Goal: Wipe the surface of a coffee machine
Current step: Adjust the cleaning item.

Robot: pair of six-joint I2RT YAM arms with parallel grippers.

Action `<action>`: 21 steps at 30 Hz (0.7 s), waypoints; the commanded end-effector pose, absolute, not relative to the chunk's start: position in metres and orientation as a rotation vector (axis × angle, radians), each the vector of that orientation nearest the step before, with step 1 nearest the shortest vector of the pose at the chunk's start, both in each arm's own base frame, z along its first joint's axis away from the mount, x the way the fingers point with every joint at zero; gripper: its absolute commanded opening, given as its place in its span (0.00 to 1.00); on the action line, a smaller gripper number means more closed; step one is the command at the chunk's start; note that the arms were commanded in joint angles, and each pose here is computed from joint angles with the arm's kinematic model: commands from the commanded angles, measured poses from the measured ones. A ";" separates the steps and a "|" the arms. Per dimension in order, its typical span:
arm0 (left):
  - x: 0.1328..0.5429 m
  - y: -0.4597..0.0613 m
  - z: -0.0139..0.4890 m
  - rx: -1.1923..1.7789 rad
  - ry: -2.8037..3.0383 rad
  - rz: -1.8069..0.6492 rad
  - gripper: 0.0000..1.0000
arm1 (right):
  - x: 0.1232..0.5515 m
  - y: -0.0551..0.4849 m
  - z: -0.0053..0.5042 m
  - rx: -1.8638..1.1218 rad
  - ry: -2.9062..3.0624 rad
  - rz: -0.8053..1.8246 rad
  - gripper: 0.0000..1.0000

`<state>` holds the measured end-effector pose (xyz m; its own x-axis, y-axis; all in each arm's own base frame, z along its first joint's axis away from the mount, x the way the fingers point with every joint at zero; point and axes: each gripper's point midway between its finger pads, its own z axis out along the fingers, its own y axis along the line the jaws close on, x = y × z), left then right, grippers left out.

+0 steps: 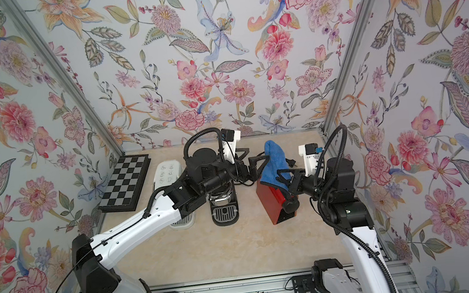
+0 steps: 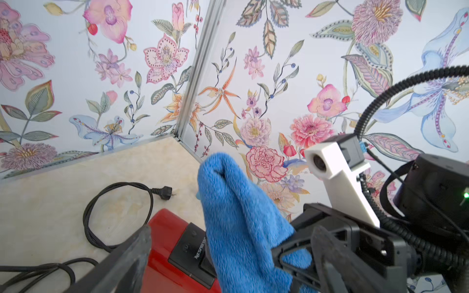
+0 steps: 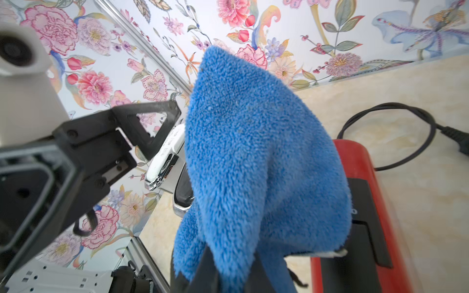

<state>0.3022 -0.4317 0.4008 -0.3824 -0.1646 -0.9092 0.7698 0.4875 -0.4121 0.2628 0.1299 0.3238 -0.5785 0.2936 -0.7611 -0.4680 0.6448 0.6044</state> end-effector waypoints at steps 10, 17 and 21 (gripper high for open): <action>0.315 -0.445 0.365 0.543 1.761 -1.092 0.99 | 0.263 0.147 0.329 -0.215 1.899 1.046 0.00; 0.316 -0.437 0.350 0.525 1.804 -1.060 0.99 | 0.262 0.150 0.330 -0.235 1.890 1.028 0.00; 0.309 -0.450 0.346 0.527 1.774 -1.232 0.98 | 0.259 0.158 0.330 -0.260 1.888 1.047 0.00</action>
<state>0.3152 -0.4489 0.3302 -0.5001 -0.0772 -0.8625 0.7289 0.5002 -0.4674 0.2591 0.1538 0.3125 -0.6069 0.2435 -0.7565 -0.5030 0.6193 0.6029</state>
